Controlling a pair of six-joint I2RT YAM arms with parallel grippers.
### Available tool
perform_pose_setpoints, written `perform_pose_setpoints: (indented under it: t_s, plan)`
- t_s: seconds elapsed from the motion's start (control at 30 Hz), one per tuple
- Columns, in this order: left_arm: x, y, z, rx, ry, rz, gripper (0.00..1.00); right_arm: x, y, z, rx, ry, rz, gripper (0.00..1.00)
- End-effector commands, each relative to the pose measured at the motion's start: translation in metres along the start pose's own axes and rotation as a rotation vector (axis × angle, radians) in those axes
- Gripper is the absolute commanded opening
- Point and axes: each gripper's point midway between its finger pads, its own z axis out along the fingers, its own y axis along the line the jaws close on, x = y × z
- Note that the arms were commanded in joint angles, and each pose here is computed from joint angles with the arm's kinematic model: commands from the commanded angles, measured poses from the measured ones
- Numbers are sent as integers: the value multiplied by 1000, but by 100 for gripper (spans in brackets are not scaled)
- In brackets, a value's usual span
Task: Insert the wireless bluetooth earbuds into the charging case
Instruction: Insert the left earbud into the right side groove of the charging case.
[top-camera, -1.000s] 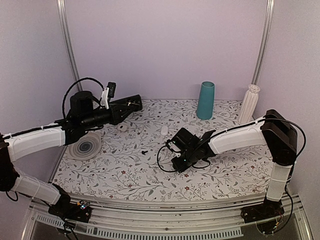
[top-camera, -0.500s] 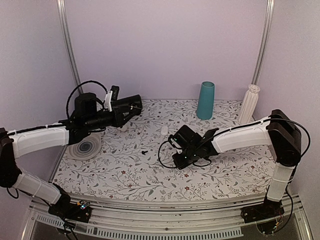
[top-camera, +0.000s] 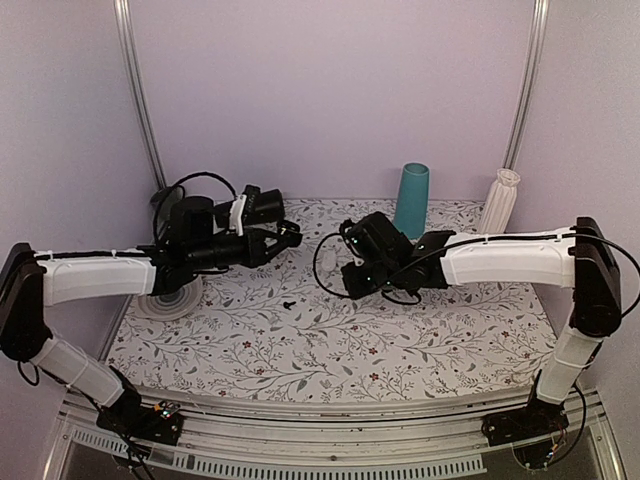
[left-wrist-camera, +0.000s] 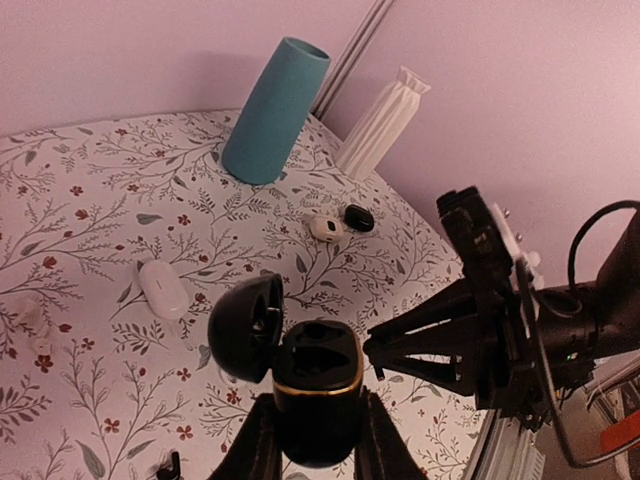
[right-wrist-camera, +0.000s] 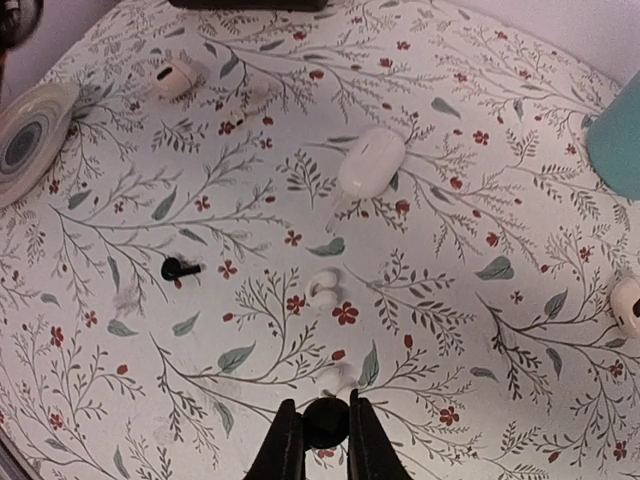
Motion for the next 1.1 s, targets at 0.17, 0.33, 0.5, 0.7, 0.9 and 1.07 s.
perform_pose_setpoints:
  t_s: [0.17, 0.33, 0.5, 0.7, 0.9, 1.07]
  plan:
    - [2, -50, -3, 177, -96, 216, 0, -94, -12, -62, 88, -241, 35, 6]
    - [9, -65, 0, 202, -110, 313, 0, -116, -12, -83, 78, -299, 46, 7]
    - [8, -74, 4, 231, -117, 336, 0, -125, -12, -94, 79, -337, 37, 6]
    - [8, -79, 14, 233, -116, 357, 0, -135, -1, -109, 61, -390, 10, 6]
    - [2, -84, 26, 228, -115, 360, 0, -134, 6, -117, 36, -428, -22, 7]
    - [-3, -84, 31, 219, -124, 349, 0, -134, 2, -126, 32, -455, -22, 7]
